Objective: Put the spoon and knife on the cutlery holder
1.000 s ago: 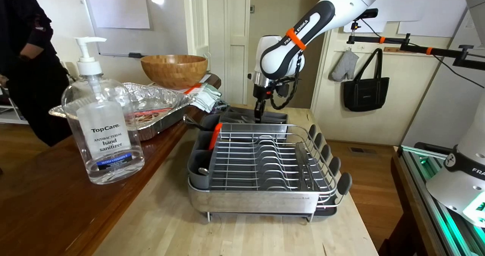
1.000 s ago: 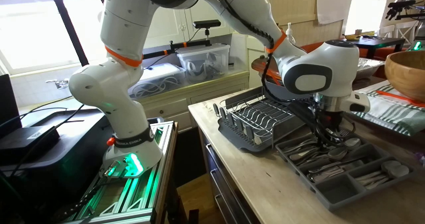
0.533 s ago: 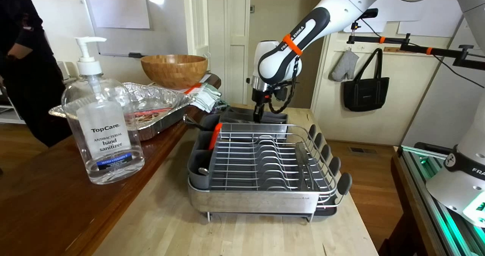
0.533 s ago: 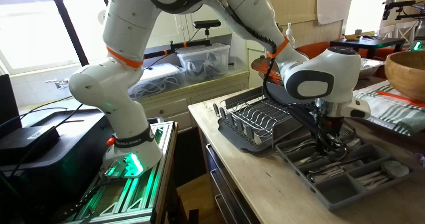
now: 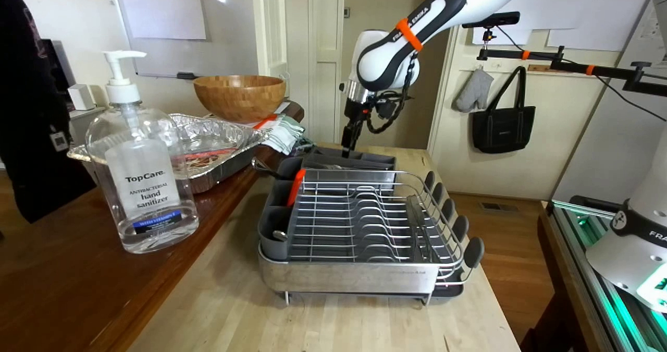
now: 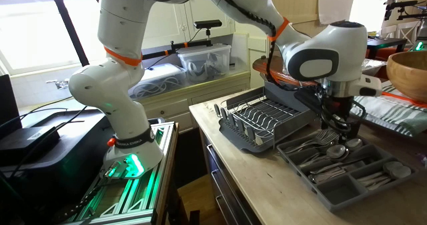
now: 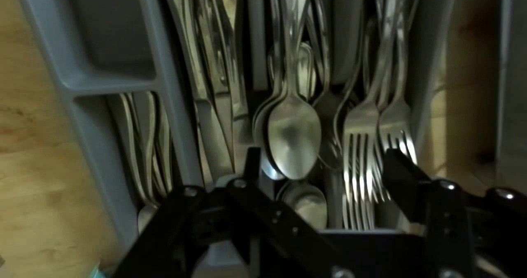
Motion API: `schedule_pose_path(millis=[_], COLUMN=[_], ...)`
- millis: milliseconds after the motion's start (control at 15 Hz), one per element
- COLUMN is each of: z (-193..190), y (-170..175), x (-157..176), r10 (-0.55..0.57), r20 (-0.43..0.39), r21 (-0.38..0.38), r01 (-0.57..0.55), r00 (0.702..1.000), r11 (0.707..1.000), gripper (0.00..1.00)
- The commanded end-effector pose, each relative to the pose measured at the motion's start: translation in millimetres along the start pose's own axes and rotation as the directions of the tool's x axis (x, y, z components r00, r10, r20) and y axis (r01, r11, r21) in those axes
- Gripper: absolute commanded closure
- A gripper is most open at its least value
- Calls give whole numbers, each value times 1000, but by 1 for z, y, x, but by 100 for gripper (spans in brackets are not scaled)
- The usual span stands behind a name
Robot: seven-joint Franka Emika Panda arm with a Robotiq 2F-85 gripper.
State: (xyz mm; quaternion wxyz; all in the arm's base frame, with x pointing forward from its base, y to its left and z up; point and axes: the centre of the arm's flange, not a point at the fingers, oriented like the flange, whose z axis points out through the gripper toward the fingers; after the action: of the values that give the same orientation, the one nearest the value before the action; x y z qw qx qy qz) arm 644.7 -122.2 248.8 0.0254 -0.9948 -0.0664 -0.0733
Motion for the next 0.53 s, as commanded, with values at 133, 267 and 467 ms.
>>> schedule_pose_path(millis=[133,267,467], z=[-90,-100,-102], y=[-25,-45,-50], x=[-48,-53,-34], r10=[-27,-105,-108], r20=[-67,-92,-114], r21=[206,270,258], r01=[40,127,134], r00=[997,990,988], r11=[978,955,957], gripper=[0,0,0])
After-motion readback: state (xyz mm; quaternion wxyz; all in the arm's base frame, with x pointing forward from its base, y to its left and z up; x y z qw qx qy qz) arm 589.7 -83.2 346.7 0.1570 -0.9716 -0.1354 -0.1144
